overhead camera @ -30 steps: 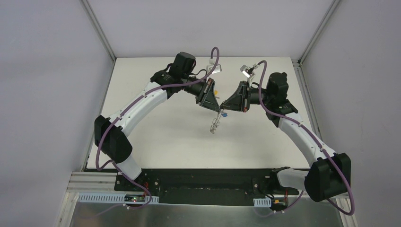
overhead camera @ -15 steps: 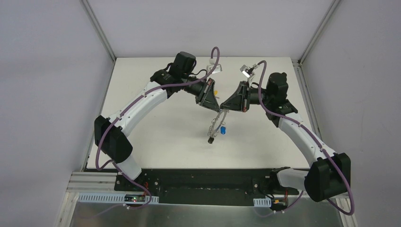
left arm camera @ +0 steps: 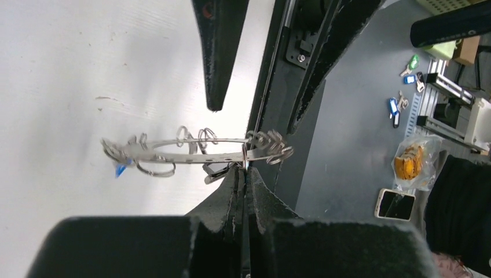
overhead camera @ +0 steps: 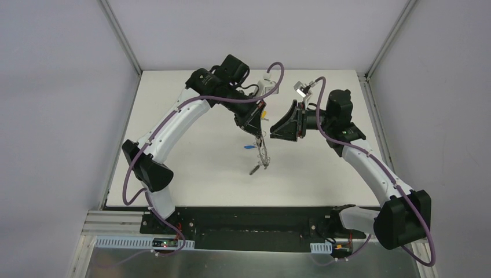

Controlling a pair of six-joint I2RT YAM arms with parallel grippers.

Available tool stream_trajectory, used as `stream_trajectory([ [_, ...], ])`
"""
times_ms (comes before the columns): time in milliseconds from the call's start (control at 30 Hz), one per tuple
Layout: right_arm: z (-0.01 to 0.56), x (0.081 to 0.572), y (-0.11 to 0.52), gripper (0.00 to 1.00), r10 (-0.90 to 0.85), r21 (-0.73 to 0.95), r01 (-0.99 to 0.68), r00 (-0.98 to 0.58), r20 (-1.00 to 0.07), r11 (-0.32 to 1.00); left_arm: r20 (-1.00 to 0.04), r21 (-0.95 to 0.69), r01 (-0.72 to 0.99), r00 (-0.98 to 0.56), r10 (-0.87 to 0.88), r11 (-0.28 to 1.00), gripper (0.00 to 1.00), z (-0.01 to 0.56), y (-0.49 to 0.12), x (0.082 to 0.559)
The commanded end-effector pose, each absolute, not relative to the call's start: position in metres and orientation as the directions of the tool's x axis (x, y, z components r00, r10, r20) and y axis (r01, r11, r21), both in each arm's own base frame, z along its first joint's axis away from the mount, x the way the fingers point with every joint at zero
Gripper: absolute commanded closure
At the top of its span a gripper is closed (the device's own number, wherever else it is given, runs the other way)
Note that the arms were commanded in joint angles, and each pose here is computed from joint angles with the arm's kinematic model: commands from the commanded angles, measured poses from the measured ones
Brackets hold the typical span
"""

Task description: Put the keys on the keyring

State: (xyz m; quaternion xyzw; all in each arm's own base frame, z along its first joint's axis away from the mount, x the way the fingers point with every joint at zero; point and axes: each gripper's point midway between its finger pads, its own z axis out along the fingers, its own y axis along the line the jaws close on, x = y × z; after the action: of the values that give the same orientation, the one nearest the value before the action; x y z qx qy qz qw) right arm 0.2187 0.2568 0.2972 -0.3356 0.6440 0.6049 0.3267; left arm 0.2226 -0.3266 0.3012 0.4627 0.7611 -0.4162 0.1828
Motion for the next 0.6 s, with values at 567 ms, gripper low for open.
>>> stream_trajectory([
  [567, 0.312, 0.204, 0.278, 0.68, -0.079, 0.470, -0.882, -0.466, -0.881, -0.037, -0.612, -0.530, 0.833, -0.508, 0.606, 0.162, 1.00, 0.308, -0.335, 0.196],
])
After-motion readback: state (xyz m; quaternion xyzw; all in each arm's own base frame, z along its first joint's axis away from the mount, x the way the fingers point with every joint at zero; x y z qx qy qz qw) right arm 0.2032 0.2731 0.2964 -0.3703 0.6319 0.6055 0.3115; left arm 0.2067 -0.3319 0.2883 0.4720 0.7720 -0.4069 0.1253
